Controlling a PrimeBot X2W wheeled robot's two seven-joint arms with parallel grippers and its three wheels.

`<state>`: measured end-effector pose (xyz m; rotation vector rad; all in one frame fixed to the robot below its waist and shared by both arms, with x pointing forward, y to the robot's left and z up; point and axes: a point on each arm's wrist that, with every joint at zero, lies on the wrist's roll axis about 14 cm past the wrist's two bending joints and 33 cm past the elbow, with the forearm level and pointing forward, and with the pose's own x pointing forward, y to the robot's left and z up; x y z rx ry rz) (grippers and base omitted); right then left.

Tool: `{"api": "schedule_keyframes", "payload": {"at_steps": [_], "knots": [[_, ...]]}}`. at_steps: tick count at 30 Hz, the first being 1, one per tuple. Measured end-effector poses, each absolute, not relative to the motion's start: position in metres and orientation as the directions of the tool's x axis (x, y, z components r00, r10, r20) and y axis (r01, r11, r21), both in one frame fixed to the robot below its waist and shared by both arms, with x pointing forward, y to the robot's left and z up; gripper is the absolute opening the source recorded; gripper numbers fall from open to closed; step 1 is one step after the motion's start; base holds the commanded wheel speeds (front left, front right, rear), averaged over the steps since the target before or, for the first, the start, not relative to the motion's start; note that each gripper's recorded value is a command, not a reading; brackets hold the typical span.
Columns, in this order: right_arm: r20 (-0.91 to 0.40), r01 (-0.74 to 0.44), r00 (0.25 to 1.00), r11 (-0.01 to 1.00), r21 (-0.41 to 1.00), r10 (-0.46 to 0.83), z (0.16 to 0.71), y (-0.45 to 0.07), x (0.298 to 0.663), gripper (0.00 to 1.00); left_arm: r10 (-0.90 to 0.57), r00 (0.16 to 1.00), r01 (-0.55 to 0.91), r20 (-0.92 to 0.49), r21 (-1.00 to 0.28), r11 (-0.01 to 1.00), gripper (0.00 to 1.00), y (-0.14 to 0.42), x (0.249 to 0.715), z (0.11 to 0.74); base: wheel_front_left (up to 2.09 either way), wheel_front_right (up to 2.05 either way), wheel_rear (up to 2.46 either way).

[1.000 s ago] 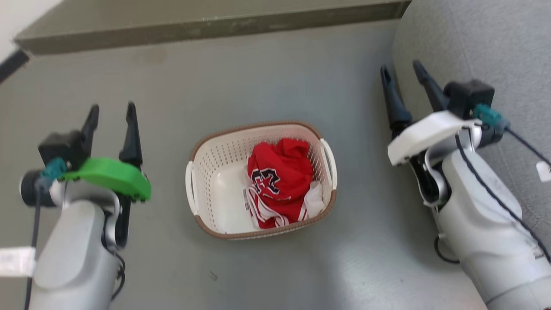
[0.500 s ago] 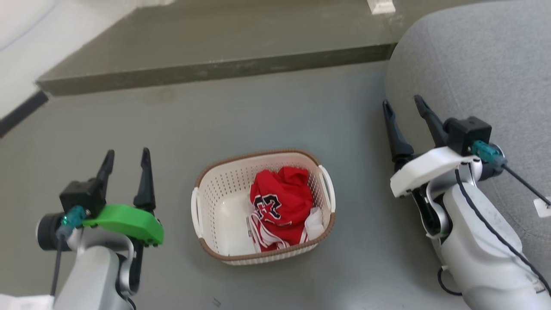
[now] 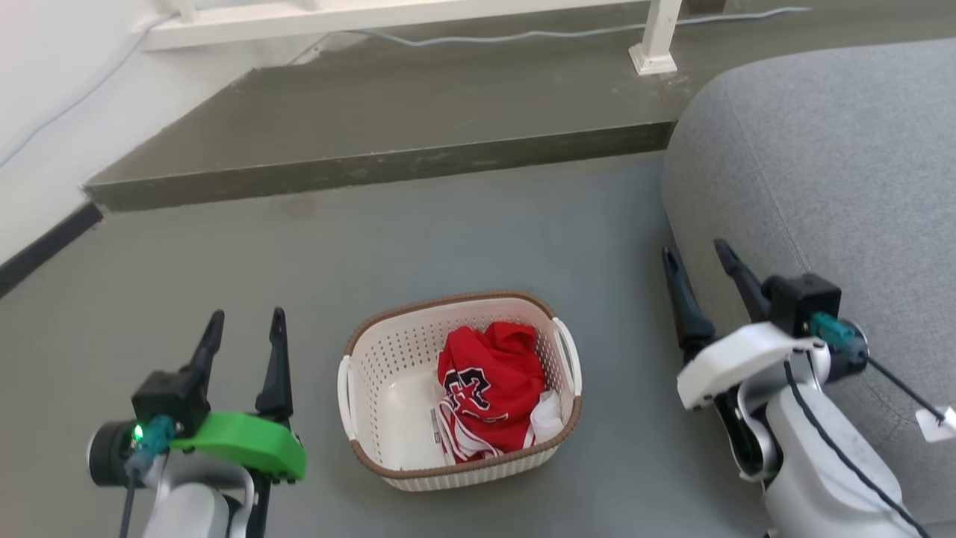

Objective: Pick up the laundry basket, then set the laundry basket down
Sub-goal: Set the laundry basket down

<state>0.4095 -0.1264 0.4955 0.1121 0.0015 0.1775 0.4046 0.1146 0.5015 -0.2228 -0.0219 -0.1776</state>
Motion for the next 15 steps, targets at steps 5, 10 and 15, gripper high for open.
{"api": "schedule_keyframes", "payload": {"at_steps": [5, 10, 15], "knots": [[-0.005, -0.172, 0.985, 0.978, 0.118, 0.173, 0.490, -0.127, 0.399, 1.00, -0.167, 0.985, 0.172, 0.043, -0.211, 0.962, 1.00, 0.115, 0.392, 0.501, 0.00, 0.00, 0.00], [0.001, -0.169, 0.986, 0.979, 0.111, 0.170, 0.491, -0.128, 0.394, 1.00, -0.165, 0.986, 0.167, 0.027, -0.201, 0.965, 1.00, 0.116, 0.381, 0.495, 0.00, 0.00, 0.00], [0.017, -0.164, 0.987, 0.982, 0.099, 0.163, 0.496, -0.129, 0.393, 1.00, -0.156, 0.987, 0.158, 0.028, -0.201, 0.967, 1.00, 0.118, 0.376, 0.496, 0.00, 0.00, 0.00]]}}
